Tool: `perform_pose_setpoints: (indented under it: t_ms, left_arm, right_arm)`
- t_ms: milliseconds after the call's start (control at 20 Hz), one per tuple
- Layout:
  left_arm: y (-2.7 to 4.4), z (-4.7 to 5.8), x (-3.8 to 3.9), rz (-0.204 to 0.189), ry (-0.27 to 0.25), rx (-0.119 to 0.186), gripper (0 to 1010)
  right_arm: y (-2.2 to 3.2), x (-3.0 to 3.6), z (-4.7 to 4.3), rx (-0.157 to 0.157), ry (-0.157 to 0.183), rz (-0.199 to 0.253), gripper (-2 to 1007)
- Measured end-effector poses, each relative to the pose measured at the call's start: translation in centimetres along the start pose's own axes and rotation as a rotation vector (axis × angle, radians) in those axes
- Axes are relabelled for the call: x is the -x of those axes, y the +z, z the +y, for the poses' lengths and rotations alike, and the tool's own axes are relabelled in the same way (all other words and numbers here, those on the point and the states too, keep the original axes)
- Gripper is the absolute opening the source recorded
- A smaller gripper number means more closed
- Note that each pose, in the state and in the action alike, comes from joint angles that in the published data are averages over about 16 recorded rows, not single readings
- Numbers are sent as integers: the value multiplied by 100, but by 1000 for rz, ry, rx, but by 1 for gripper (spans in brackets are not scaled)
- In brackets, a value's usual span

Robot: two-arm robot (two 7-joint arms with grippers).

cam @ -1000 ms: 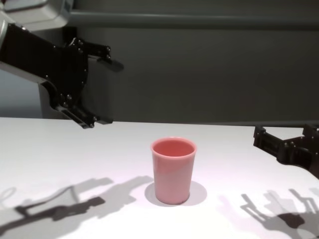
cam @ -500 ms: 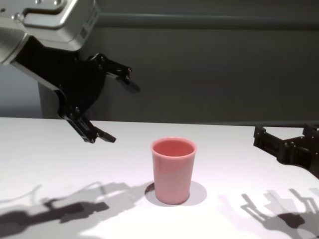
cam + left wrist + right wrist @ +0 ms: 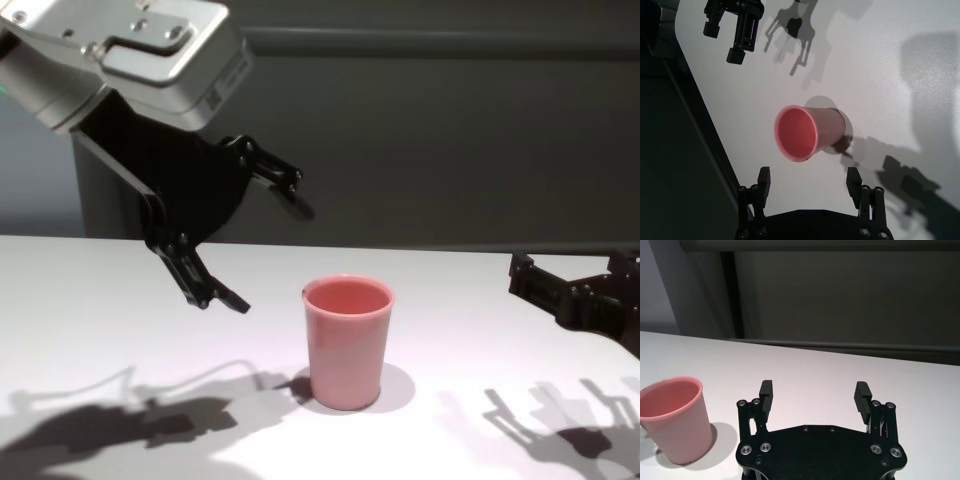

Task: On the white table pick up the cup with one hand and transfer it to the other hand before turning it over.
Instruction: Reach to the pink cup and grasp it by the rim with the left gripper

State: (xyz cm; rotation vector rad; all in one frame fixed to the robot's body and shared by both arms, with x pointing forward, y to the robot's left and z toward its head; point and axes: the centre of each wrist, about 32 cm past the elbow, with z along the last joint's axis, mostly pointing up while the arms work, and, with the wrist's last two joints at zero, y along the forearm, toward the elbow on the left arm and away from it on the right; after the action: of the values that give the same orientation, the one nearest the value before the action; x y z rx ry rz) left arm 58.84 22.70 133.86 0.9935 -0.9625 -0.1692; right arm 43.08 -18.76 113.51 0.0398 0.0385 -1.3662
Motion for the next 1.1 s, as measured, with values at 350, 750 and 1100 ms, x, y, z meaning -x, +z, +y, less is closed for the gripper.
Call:
perform_pose_setpoints:
  t_ms: [350, 750, 1100]
  left_arm:
    - [28, -133, -146, -39, -58, 11, 1001]
    - [44, -265, -274, -74, -108, 12, 1001]
    - [38, -381, -344, -89, -144, 13, 1001]
  right_arm:
    - [0, 0, 0, 0, 0, 0, 1002]
    - [0, 0, 0, 0, 0, 0, 1002]
    - [0, 0, 0, 0, 0, 0, 1002]
